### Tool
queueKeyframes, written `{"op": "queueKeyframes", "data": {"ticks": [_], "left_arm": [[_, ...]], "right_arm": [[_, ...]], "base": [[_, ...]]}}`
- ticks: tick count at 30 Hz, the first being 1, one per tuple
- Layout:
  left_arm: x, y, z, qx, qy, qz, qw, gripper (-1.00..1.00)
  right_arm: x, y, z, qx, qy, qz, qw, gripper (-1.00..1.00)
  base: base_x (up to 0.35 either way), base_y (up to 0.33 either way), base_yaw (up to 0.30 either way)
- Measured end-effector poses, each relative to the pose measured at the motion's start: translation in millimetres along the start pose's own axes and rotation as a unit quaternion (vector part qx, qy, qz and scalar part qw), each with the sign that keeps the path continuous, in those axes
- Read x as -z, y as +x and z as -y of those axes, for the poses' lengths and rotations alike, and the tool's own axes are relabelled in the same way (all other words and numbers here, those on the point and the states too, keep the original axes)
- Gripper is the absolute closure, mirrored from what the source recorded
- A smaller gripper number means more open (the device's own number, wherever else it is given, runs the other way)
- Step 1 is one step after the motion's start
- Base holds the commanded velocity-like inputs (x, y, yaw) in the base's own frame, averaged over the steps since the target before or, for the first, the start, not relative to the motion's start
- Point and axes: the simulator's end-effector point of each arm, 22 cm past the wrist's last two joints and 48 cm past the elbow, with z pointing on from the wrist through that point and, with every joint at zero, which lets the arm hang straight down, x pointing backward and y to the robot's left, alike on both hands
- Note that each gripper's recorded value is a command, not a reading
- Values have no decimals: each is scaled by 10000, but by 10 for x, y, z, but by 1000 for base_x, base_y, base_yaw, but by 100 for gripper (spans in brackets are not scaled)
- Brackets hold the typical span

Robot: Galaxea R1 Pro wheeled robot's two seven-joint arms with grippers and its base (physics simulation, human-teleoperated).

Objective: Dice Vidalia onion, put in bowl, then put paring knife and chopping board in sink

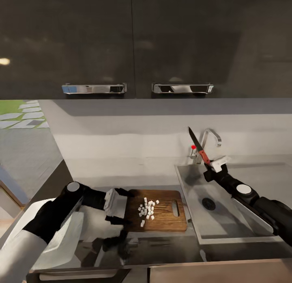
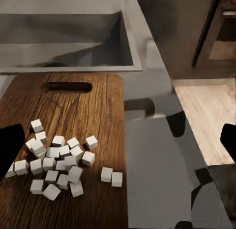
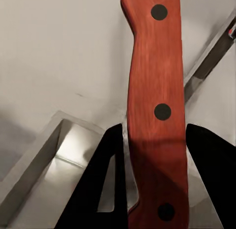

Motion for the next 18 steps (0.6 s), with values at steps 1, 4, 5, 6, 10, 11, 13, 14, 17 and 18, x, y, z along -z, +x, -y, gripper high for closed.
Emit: {"op": "queueKeyframes", "data": {"ticks": [1, 4, 5, 6, 10, 11, 13, 14, 17, 18], "left_arm": [[105, -92, 33, 74, 109, 176, 9998, -100], [456, -313, -1, 445, 118, 642, 9969, -100], [554, -360, -42, 544, 40, 757, 9956, -100], [649, -403, -92, 624, -61, 866, 9943, -100], [1021, -516, -320, 1013, -572, 1274, 9850, -100], [1107, -541, -368, 1154, -677, 1382, 9813, -100], [1296, -582, -455, 1472, -881, 1600, 9721, -100], [1321, -581, -462, 1486, -906, 1609, 9715, -100], [1420, -563, -485, 1526, -1003, 1613, 9699, -100], [1426, -563, -487, 1529, -1008, 1617, 9697, -100]], "right_arm": [[0, 10, -2, -115, -8, -23, 9999, 100], [4, 36, 7, -320, -23, -81, 9995, 100], [4, 44, 5, -390, -30, -102, 9992, 100], [5, 49, 9, -493, -35, -120, 9987, 100], [-4, 10, 201, -1351, 93, -230, 9905, 100], [-1, 44, 253, -1663, 111, -382, 9853, 100], [67, 335, 204, -2237, -75, -1277, 9662, 100], [77, 360, 196, -2259, -95, -1356, 9646, 100], [107, 422, 162, -2315, -165, -1565, 9600, 100], [109, 426, 159, -2318, -172, -1580, 9597, 100]], "base": [[0, 0, 0], [0, 0, 0], [0, 0, 0], [0, 0, 0], [0, 0, 0], [0, 0, 0], [0, 0, 0], [0, 0, 0], [0, 0, 0], [0, 0, 0]]}}
